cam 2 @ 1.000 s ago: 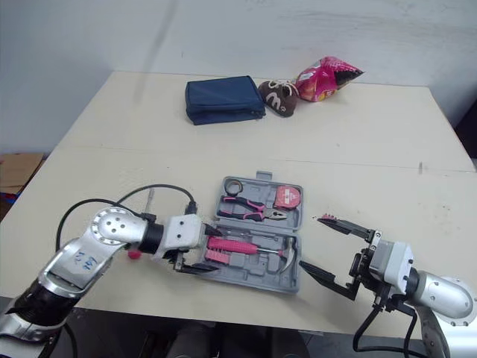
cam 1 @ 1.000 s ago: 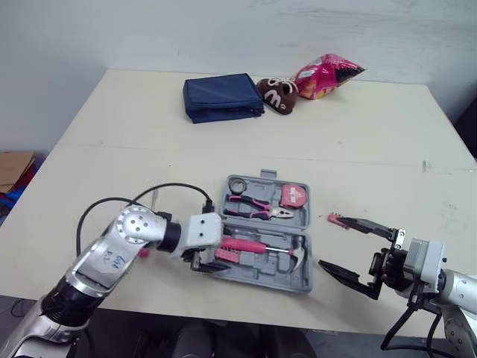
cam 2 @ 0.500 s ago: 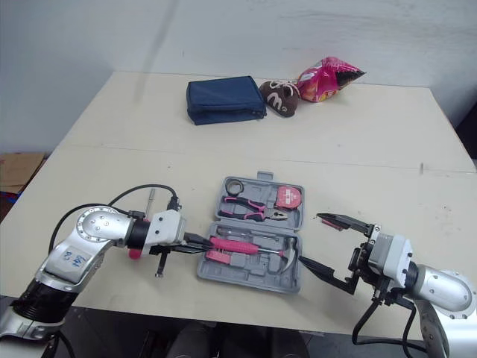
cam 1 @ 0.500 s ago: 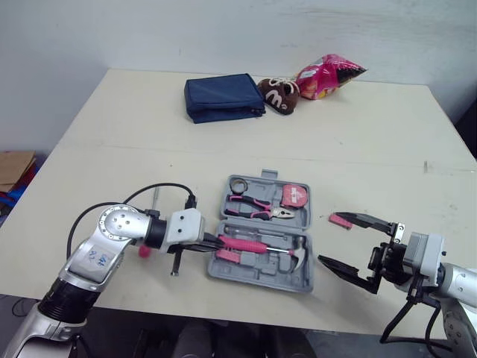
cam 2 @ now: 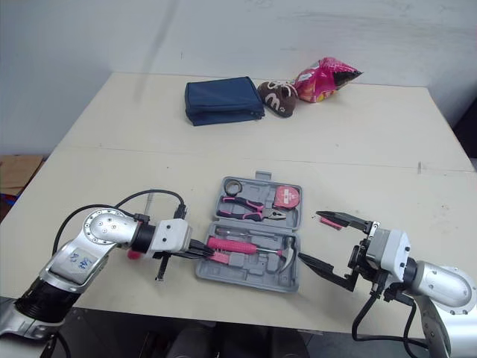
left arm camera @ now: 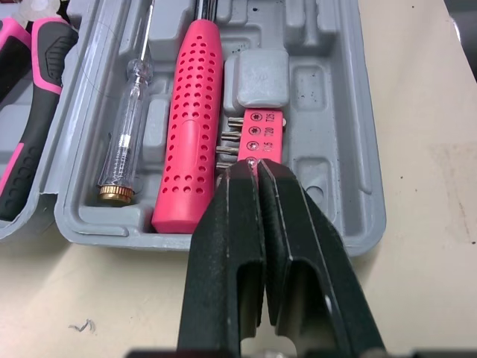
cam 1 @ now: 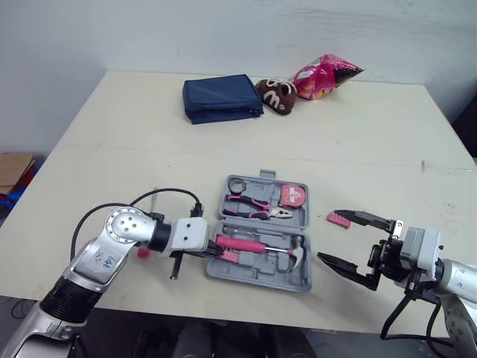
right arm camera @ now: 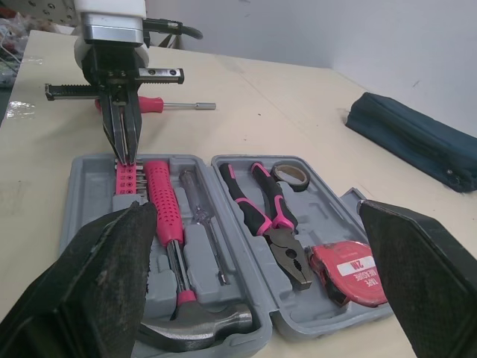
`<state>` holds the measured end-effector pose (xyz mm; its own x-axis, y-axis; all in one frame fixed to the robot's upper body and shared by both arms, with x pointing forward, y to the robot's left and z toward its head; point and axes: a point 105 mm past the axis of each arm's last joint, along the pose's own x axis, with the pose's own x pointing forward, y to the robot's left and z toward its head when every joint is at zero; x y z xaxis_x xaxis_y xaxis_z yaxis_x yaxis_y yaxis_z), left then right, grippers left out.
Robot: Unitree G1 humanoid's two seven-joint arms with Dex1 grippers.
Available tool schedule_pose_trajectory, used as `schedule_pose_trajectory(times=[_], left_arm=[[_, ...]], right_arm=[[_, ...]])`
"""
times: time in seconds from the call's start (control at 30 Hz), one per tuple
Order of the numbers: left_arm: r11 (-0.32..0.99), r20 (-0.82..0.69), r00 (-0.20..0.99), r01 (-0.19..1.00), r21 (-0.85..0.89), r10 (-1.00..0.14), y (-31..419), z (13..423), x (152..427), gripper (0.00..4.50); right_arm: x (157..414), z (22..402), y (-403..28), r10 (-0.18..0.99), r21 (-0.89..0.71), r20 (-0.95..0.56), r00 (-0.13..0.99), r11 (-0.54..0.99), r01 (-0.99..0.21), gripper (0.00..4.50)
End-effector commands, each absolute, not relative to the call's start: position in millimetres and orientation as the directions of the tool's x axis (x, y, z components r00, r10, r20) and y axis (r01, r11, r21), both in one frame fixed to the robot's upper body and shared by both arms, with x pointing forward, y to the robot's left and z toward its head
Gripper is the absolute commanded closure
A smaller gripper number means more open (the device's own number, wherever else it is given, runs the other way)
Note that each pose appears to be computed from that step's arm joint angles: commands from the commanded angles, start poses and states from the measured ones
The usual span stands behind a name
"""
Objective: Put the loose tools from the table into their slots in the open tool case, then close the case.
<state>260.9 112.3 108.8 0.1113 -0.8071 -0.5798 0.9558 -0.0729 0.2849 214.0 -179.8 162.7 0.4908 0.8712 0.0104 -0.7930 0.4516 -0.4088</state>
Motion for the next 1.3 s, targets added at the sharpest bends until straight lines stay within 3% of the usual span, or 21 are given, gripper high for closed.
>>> schedule_pose_trajectory(times=[0.03,0.4,0.57,0.7,0.77,0.87,0.97,1.07,1.2,1.27,1.3], left_arm=[[-0.047,-0.733,0.084,0.987,0.156,-0.675,129.7,74.8,257.4,4.44],[-0.058,-0.831,0.03,0.996,0.075,-0.556,130.4,53.1,255.4,4.44],[-0.046,-0.81,0.051,0.994,0.096,-0.585,126.7,49.9,256.6,4.44],[-0.045,-0.666,0.094,0.981,0.189,-0.74,108.3,65.5,262.3,4.44],[-0.025,-0.49,0.11,0.965,0.262,-0.865,101.5,94.7,265.2,4.44],[0.012,-0.323,0.107,0.959,0.284,-0.94,114.9,123.2,262.6,4.44],[0.124,-0.238,0.2,0.945,0.301,-0.95,149.0,139.1,266.4,4.44],[0.252,-0.223,0.322,0.923,0.292,-0.92,189.2,145.4,273.2,3.14],[0.498,-0.242,0.58,0.804,0.325,-0.778,268.0,149.0,279.5,1.3],[0.601,-0.27,0.676,0.735,0.313,-0.686,304.6,142.6,270.4,0.35],[0.637,-0.296,0.7,0.714,0.291,-0.65,320.0,137.0,262.4,0.08]], right_arm=[[211.0,174.2,-177.8,0.877,-0.444,0.035,0.479,0.443,-0.779,0.0],[208.3,177.1,-172.2,0.902,-0.397,0.022,0.431,0.403,-0.824,0.0],[208.7,177.2,-173.5,0.9,-0.399,0.023,0.436,0.408,-0.821,0.0],[208.8,175.6,-176.8,0.895,-0.404,0.022,0.446,0.416,-0.815,0.0],[205.8,176.6,-187.6,0.883,-0.407,0.009,0.47,0.432,-0.805,0.0],[199.4,176.0,-203.9,0.864,-0.402,-0.022,0.503,0.453,-0.796,0.0],[192.1,174.3,-225.6,0.827,-0.405,-0.058,0.56,0.493,-0.77,0.0],[184.0,173.2,-252.4,0.777,-0.416,-0.089,0.623,0.539,-0.732,0.0],[168.8,165.9,-305.5,0.655,-0.444,-0.133,0.744,0.631,-0.636,0.0],[159.5,160.8,-332.5,0.576,-0.46,-0.146,0.804,0.68,-0.571,0.0],[154.6,158.4,-343.8,0.541,-0.465,-0.15,0.828,0.701,-0.541,0.0]])
